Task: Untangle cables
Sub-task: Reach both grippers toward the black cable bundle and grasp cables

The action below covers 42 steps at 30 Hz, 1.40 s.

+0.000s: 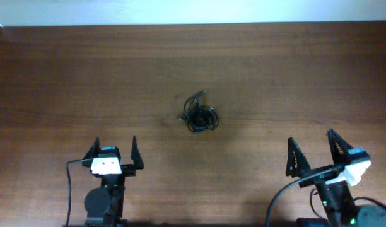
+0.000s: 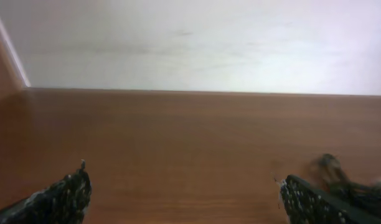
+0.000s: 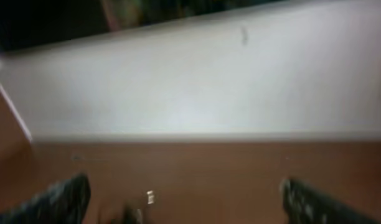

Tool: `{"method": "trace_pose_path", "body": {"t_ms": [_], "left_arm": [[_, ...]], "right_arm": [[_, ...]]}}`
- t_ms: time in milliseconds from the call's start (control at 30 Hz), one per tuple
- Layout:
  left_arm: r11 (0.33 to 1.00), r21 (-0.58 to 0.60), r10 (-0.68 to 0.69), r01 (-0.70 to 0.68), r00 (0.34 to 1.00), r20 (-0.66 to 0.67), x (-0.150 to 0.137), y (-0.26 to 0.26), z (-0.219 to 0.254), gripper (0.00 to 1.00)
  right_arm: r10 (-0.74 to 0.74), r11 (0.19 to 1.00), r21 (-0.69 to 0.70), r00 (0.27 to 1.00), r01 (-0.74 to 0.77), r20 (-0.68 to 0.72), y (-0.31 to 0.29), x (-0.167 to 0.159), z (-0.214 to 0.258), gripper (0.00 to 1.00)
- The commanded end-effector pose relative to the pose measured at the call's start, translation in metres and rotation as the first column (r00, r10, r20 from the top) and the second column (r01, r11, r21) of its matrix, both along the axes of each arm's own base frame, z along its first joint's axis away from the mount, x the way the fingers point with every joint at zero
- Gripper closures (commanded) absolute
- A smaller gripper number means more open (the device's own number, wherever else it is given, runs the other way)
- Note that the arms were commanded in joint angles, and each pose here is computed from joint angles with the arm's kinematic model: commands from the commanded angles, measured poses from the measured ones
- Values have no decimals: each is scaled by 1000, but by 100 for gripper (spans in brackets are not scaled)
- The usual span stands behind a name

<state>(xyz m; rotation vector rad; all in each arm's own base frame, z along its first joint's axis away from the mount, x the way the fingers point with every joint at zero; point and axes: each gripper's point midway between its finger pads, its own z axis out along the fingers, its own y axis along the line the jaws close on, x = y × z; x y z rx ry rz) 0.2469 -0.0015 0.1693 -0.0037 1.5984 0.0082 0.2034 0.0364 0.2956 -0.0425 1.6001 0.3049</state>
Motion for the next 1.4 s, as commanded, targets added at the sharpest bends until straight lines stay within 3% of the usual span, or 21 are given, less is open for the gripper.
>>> {"method": "trace_pose_path", "body": {"t_ms": [0, 33, 100, 167, 233, 333, 433, 467, 500, 567, 633, 733, 933, 967, 1067, 1133, 1167, 1233, 1367], "left_arm": [[932, 73, -363, 356, 910, 198, -15, -62, 50, 1], [912, 101, -410, 398, 869, 276, -24, -70, 73, 1], [911, 69, -409, 406, 872, 269, -29, -70, 107, 1], [910, 68, -415, 410, 894, 169, -25, -71, 123, 1], [886, 43, -459, 462, 885, -76, -3, -79, 140, 1], [795, -132, -598, 592, 726, -341, 34, -105, 145, 1], [598, -382, -798, 704, 480, -365, 55, -142, 135, 1], [547, -465, -835, 697, 409, -369, 70, -150, 115, 1], [588, -521, -807, 618, 404, -432, 84, -148, 88, 1], [782, -498, -622, 375, 405, -670, 107, -131, 11, 1], [880, -376, -464, 290, 363, -808, 109, -129, -35, 1], [956, -203, -275, 210, 414, -868, 121, -124, -54, 1], [919, -226, -376, 322, 547, -748, 154, -165, -30, 1], [923, -219, -367, 316, 550, -750, 159, -164, -36, 1], [924, -248, -364, 290, 479, -798, 160, -169, -75, 0], [902, -303, -414, 307, 418, -809, 156, -179, -94, 16], [901, -307, -416, 307, 408, -812, 156, -180, -99, 16], [904, -307, -408, 298, 385, -828, 157, -180, -116, 39], [907, -308, -400, 288, 360, -843, 155, -180, -130, 55]], "right_arm": [[-8, 999, -50, 986, 0, -169, -2, 10, -16, 2], [41, 998, -35, 976, -50, -215, 6, 14, -24, 2], [152, 988, 5, 951, -156, -269, 23, 24, -33, 2], [205, 978, 41, 927, -202, -316, 31, 32, -39, 2], [294, 956, 93, 885, -280, -361, 44, 39, -38, 2], [510, 860, 211, 780, -464, -364, 75, 39, -28, 2], [765, 644, 374, 573, -668, -294, 110, 10, -18, 2], [793, 609, 399, 540, -685, -284, 113, 10, -18, 2], [788, 615, 411, 540, -673, -296, 112, 17, -23, 2], [741, 669, 486, 556, -562, -377, 106, 32, -41, 2], [550, 831, 437, 619, -343, -560, 86, 51, -79, 2], [219, 969, 243, 616, -46, -757, 46, 54, -108, 2], [310, 948, 287, 596, -137, -741, 69, 50, -96, 2], [315, 946, 290, 597, -142, -737, 70, 50, -95, 2], [327, 943, 299, 597, -150, -733, 72, 50, -93, 2], [326, 943, 298, 598, -150, -732, 72, 50, -93, 2], [327, 943, 298, 601, -151, -729, 72, 51, -93, 2], [328, 942, 298, 605, -153, -726, 72, 52, -92, 2], [327, 942, 298, 605, -153, -725, 72, 52, -92, 2]]}}
